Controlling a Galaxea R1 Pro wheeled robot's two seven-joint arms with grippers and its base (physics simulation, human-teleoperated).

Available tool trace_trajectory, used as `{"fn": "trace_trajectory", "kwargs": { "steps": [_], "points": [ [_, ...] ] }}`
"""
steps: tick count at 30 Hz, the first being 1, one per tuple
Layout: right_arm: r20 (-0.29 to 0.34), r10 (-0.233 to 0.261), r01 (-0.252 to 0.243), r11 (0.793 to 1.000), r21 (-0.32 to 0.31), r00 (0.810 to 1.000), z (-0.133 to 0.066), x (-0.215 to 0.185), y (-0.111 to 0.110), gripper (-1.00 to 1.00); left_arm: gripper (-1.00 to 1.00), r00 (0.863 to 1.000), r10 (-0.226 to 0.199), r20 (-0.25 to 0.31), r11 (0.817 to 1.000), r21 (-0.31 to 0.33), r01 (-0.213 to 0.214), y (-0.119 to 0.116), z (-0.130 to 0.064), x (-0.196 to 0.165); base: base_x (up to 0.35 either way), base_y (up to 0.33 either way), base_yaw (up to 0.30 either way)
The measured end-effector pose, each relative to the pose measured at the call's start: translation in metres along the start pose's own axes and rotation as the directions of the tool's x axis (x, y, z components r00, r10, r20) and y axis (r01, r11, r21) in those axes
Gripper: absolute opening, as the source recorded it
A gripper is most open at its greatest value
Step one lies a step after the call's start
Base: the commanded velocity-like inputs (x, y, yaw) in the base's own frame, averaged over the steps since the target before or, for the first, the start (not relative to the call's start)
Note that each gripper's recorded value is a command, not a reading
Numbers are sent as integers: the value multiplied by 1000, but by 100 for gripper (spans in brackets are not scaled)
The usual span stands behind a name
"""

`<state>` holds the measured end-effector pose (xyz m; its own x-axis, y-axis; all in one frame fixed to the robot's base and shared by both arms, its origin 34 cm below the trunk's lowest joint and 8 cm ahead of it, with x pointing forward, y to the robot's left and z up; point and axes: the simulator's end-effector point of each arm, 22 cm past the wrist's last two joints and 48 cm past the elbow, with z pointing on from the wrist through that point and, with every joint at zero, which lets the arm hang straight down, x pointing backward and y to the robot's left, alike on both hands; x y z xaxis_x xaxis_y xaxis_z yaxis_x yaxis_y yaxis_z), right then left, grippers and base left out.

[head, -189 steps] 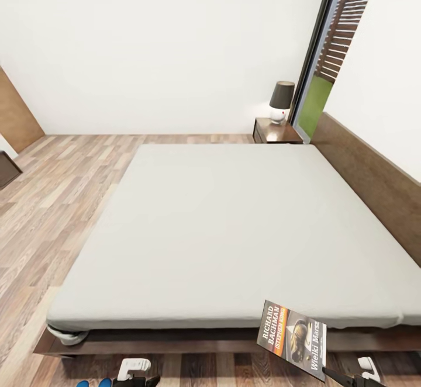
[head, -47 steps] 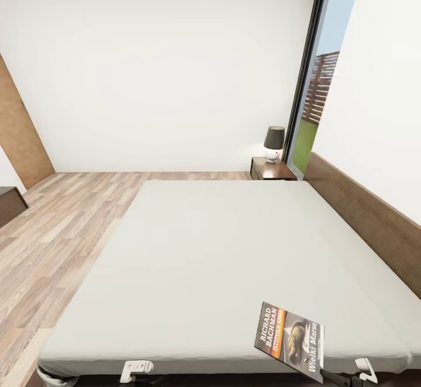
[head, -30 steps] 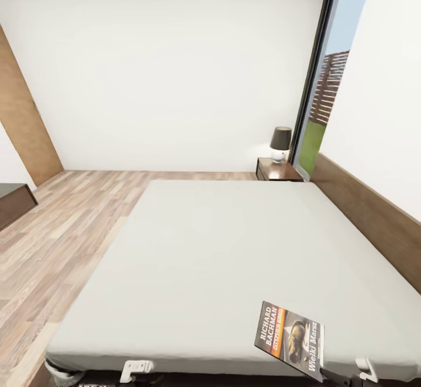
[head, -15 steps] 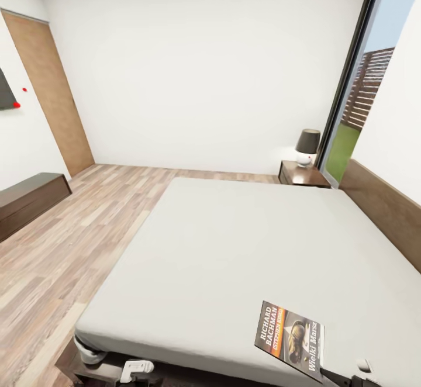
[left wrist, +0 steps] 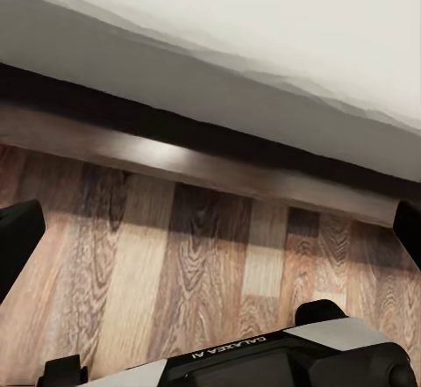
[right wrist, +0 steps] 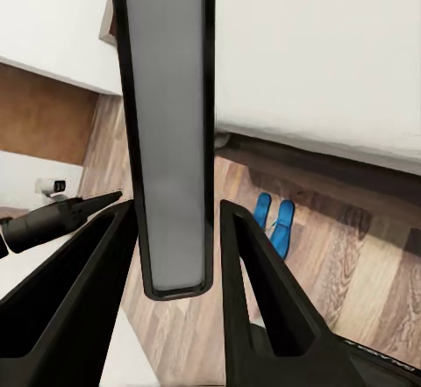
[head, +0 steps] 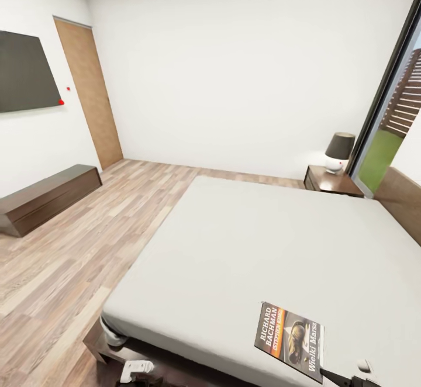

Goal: In the bedroom, move the book from the bed onto either nightstand, and place the two sandals side by side next to the bed.

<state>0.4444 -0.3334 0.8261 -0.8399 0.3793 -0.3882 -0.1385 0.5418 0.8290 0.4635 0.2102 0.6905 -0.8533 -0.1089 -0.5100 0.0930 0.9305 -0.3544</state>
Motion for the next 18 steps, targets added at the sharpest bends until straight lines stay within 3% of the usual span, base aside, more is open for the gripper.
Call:
{"fn": "trace_trajectory", "kwargs": {
  "steps": [18],
  "points": [
    [1,0,0,1000,-1,1000,0,0,0,-100,100,1000,0,0,1000,-1,0,0,0,0,0,0,275]
  ]
}}
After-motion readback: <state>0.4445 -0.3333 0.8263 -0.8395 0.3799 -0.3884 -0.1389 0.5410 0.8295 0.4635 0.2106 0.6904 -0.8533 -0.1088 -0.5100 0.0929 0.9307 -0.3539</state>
